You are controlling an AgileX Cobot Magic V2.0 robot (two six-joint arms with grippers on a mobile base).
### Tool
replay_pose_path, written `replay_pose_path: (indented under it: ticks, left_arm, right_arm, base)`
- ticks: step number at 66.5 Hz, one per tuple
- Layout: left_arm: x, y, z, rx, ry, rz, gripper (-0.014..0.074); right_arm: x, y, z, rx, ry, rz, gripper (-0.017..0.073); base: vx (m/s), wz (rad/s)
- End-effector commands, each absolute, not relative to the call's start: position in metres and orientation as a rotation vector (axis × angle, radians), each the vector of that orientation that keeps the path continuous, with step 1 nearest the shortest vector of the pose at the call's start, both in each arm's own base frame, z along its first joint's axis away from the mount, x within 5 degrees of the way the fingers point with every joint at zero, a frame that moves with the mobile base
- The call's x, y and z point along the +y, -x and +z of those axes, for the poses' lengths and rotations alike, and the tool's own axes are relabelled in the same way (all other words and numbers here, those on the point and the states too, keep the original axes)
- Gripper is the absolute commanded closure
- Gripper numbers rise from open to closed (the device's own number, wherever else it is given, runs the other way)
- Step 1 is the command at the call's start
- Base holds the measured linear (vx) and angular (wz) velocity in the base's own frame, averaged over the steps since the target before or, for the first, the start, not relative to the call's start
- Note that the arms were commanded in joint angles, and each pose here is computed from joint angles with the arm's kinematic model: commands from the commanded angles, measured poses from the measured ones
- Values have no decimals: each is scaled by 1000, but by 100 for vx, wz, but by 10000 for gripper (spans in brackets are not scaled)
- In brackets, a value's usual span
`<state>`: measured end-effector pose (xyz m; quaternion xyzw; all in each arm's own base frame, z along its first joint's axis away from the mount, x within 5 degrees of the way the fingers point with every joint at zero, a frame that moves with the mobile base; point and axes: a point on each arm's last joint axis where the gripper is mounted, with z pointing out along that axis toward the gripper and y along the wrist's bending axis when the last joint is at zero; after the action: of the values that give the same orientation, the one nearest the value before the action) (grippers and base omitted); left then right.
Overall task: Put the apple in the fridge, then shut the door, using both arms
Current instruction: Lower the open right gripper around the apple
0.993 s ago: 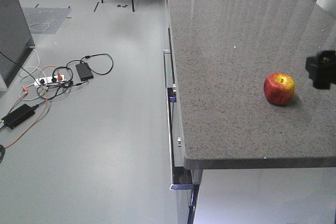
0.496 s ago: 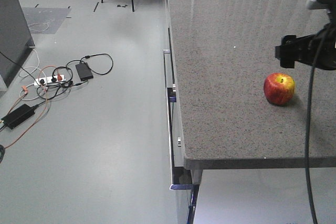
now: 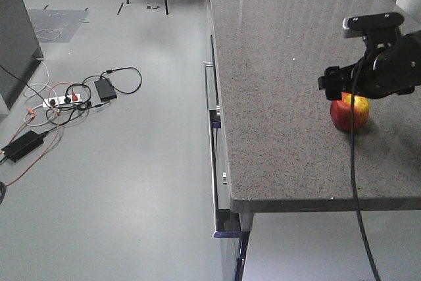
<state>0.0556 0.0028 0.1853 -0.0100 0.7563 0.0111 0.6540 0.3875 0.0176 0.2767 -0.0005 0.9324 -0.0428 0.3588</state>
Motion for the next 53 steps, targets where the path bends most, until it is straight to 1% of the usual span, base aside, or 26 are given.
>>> replay_pose_path:
  ticks: [1, 17, 38, 53]
  left_arm:
    - [2, -56, 186, 1649, 21, 9, 599]
    - [2, -56, 186, 1649, 21, 9, 599]
    - [2, -56, 186, 1649, 21, 9, 599]
    - [2, -56, 186, 1649, 21, 9, 599]
  right_arm:
    - [18, -392, 296, 2309, 20, -107, -88]
    - [16, -404, 276, 2326, 50, -134, -80]
    - [-6, -408, 274, 2305, -30, -135, -71]
    - [-3, -413, 266, 2306, -17, -124, -64]
  base:
    - [0, 0]
    - [0, 0]
    - [0, 0]
    - [0, 0]
